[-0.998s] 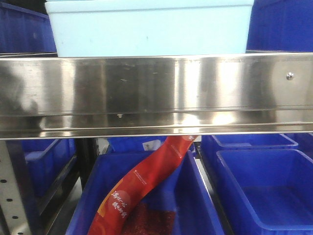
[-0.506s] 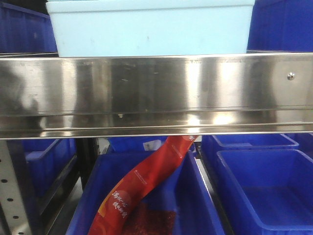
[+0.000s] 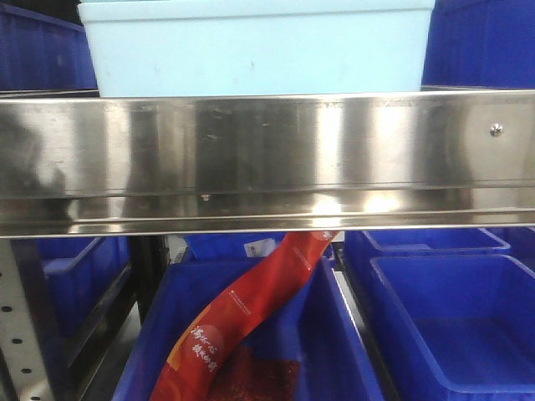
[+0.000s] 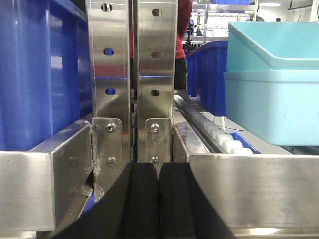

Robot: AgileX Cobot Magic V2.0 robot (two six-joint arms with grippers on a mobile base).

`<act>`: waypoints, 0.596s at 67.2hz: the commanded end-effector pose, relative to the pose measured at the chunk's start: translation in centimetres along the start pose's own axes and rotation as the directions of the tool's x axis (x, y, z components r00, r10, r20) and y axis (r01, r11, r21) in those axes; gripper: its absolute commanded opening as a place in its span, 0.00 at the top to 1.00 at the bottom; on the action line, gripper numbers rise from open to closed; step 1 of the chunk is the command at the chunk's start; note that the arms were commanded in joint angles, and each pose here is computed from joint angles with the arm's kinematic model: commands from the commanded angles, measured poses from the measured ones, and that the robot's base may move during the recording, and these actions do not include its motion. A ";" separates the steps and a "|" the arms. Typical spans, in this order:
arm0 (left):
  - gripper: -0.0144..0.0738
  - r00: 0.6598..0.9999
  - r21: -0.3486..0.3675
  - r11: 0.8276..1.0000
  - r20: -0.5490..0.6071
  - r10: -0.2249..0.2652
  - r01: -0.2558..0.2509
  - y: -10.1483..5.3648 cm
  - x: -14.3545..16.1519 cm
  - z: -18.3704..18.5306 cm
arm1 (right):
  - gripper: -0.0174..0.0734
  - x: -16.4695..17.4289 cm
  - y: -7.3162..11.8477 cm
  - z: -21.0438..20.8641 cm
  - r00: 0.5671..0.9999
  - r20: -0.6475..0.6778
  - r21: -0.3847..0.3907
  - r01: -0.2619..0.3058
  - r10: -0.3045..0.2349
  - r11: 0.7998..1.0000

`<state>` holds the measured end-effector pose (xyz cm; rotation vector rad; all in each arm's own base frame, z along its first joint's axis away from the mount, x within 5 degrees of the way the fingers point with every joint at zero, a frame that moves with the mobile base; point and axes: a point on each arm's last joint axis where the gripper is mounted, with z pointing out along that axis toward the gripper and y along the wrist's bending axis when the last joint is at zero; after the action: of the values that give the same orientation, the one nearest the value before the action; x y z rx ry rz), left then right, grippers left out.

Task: Move two blue bins to right shelf middle

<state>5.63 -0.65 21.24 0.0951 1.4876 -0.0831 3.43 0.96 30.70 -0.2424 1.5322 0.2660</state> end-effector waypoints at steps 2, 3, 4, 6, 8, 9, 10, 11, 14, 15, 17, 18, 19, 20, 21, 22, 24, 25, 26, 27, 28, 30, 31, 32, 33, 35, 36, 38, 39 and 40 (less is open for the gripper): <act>0.96 1.000 -0.003 1.000 0.024 -0.005 0.005 0.0 -0.2 0.0 | 0.99 0.4 0.0 0.2 0.999 0.020 0.043 0.045 -0.046 0.998; 0.96 1.000 -0.003 1.000 0.024 -0.005 0.005 0.0 -0.2 0.0 | 0.99 0.6 0.0 0.3 0.999 0.016 0.057 0.047 -0.048 0.997; 0.96 1.000 -0.003 1.000 0.024 -0.005 0.005 0.0 -0.2 0.0 | 0.99 0.7 -0.1 0.3 0.999 0.019 0.073 0.038 -0.039 0.997; 0.96 1.000 -0.003 1.000 0.024 -0.005 0.005 0.0 -0.2 0.0 | 0.99 1.2 -0.2 0.5 1.000 0.013 0.095 0.026 -0.027 0.995; 0.96 1.000 -0.003 1.000 0.024 -0.005 0.005 0.0 -0.2 0.0 | 0.99 1.8 -0.3 0.6 1.000 0.009 0.124 0.013 -0.014 0.992; 0.96 1.000 -0.003 1.000 0.024 -0.005 0.005 0.0 -0.2 0.0 | 0.99 2.0 -0.4 0.7 1.000 0.015 0.134 0.006 -0.008 0.991; 0.96 1.000 -0.003 1.000 0.024 -0.005 0.005 0.0 -0.2 0.0 | 0.99 2.3 -0.4 0.8 1.000 0.016 0.143 -0.006 0.003 0.990; 0.96 1.000 -0.003 1.000 0.024 -0.005 0.005 0.0 -0.2 0.0 | 0.99 2.6 -0.5 0.8 1.000 0.017 0.153 -0.012 0.010 0.988; 0.96 1.000 -0.003 1.000 0.024 -0.005 0.005 0.0 -0.2 0.0 | 0.99 4.0 -0.7 1.1 0.999 0.018 0.187 -0.029 0.027 0.982; 0.96 1.000 -0.003 1.000 0.024 -0.005 0.005 0.0 -0.2 0.0 | 0.99 4.4 -0.8 1.2 0.999 0.020 0.196 -0.032 0.028 0.980; 0.96 1.000 -0.003 1.000 0.024 -0.005 0.005 0.0 -0.2 0.0 | 0.99 5.1 -0.9 1.3 0.999 0.027 0.216 -0.037 0.031 0.976; 0.96 1.000 -0.003 1.000 0.024 -0.005 0.005 0.0 -0.2 0.0 | 0.99 5.4 -1.0 1.3 0.999 0.036 0.223 -0.039 0.032 0.974; 0.96 1.000 -0.003 1.000 0.024 -0.005 0.005 0.0 -0.2 0.0 | 0.99 5.8 -1.0 1.4 0.999 0.037 0.230 -0.039 0.031 0.972; 0.96 1.000 -0.003 1.000 0.024 -0.005 0.005 0.0 -0.2 0.0 | 0.99 6.2 -1.1 1.4 0.999 0.040 0.236 -0.041 0.032 0.971; 0.96 1.000 -0.003 1.000 0.024 -0.005 0.005 0.0 -0.2 0.0 | 0.99 6.8 -1.2 1.5 0.999 0.034 0.242 -0.041 0.034 0.970; 0.96 1.000 -0.003 1.000 0.024 -0.005 0.005 0.0 -0.2 0.0 | 0.99 7.2 -1.2 1.5 0.999 0.035 0.246 -0.045 0.037 0.968; 0.96 1.000 -0.003 1.000 0.024 -0.005 0.005 0.0 -0.2 0.0 | 0.99 7.8 -1.3 1.6 0.998 0.041 0.253 -0.052 0.043 0.966; 0.96 1.000 -0.003 1.000 0.024 -0.005 0.005 0.0 -0.2 0.0 | 0.99 8.1 -1.3 1.6 0.998 0.049 0.257 -0.058 0.047 0.965; 0.96 1.000 -0.003 1.000 0.024 -0.005 0.005 0.0 -0.2 0.0 | 0.99 8.4 -1.3 1.6 0.997 0.052 0.260 -0.060 0.049 0.964; 0.96 1.000 -0.003 1.000 0.024 -0.005 0.005 0.0 -0.2 0.0 | 0.99 8.7 -1.4 1.6 0.997 0.052 0.263 -0.063 0.051 0.963; 0.96 1.000 -0.003 1.000 0.024 -0.005 0.005 0.0 -0.2 0.0 | 0.99 9.2 -1.4 1.7 0.997 0.047 0.264 -0.065 0.055 0.962; 0.96 1.000 -0.003 1.000 0.024 -0.005 0.005 0.0 -0.2 0.0 | 0.99 9.7 -1.4 1.7 0.997 0.049 0.265 -0.066 0.054 0.962; 0.96 1.000 -0.003 1.000 0.024 -0.005 0.005 0.0 -0.2 0.0 | 0.99 9.6 -1.4 1.6 0.997 0.058 0.267 -0.065 0.052 0.962; 0.96 1.000 -0.003 1.000 0.024 -0.005 0.005 0.0 -0.2 0.0 | 0.99 9.6 -1.4 1.6 0.997 0.063 0.267 -0.065 0.050 0.962; 0.96 1.000 -0.003 1.000 0.024 -0.005 0.005 0.0 -0.2 0.0 | 0.99 9.5 -1.4 1.6 0.997 0.067 0.267 -0.065 0.049 0.962; 0.96 1.000 -0.003 1.000 0.024 -0.005 0.005 0.0 -0.2 0.0 | 0.99 9.7 -1.4 1.6 0.997 0.053 0.267 -0.065 0.053 0.961; 0.96 1.000 -0.003 1.000 0.024 -0.005 0.005 0.0 -0.2 0.0 | 0.99 9.8 -1.4 1.6 0.998 0.038 0.268 -0.065 0.057 0.961; 0.96 1.000 -0.003 1.000 0.024 -0.005 0.005 0.0 -0.2 0.0 | 0.99 9.9 -1.4 1.6 0.998 0.031 0.270 -0.065 0.059 0.961; 0.96 1.000 -0.003 1.000 0.024 -0.005 0.005 0.0 -0.2 0.0 | 0.99 9.9 -1.5 1.6 0.998 0.031 0.273 -0.065 0.059 0.960; 0.96 1.000 -0.003 1.000 0.024 -0.005 0.005 0.0 -0.2 0.0 | 0.99 9.9 -1.5 1.6 0.998 0.031 0.276 -0.065 0.059 0.959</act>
<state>5.63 -0.65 21.24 0.0951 1.4876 -0.0831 5.68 0.36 20.65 0.0184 1.5697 0.1095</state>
